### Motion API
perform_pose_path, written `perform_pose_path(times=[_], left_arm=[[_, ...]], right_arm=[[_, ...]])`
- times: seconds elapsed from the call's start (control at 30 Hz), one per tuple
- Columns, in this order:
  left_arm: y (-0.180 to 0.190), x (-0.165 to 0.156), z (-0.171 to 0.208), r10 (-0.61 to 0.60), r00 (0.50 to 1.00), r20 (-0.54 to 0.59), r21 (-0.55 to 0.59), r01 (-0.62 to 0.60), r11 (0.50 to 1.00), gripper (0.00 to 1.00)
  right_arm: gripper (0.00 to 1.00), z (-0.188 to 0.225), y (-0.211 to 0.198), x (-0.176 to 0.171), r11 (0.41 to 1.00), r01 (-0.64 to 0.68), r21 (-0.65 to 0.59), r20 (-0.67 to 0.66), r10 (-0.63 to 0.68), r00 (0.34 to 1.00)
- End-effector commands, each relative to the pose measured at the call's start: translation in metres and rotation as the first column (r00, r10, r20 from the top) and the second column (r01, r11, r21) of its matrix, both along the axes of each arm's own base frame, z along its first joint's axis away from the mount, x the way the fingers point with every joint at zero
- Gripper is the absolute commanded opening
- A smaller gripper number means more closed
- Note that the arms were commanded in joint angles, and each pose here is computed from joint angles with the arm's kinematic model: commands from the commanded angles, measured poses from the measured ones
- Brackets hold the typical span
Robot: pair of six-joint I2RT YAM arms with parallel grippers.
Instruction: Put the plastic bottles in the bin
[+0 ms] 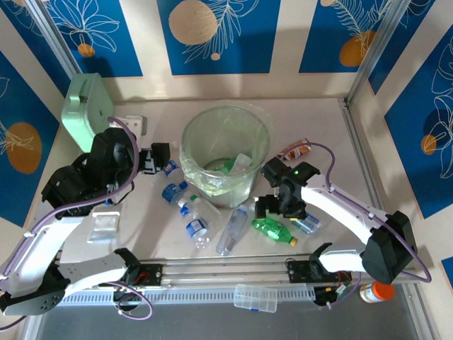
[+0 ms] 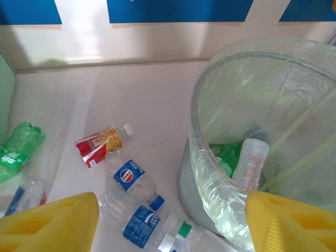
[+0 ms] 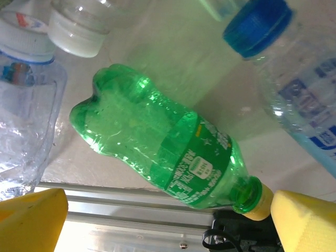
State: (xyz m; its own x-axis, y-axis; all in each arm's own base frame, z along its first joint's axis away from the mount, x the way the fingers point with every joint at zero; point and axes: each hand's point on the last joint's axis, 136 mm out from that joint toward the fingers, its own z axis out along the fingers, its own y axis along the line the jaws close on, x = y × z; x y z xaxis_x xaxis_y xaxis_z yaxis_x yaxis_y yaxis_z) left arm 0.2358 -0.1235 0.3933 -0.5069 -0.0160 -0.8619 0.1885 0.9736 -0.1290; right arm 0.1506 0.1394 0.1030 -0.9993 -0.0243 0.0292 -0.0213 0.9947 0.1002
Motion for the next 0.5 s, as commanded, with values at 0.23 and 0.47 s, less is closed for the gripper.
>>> perform_pose_path(times=[0.23,0.47], left_arm=[[0.014,-0.005,0.005,0.025,0.999,0.048,0.007,-0.025,1.000,0.74],[0.008,-0.005,-0.001,0.006,1.000,0.029,-0.007,-0.005,1.000,0.74]], right_arm=[[0.99,-0.030,0.007,-0.018,0.999,0.012,-0.033,-0.087,-0.015,0.996],[0.99,-0.042,0.015,-0.016,1.000,-0.014,-0.026,-0.095,0.012,0.995]])
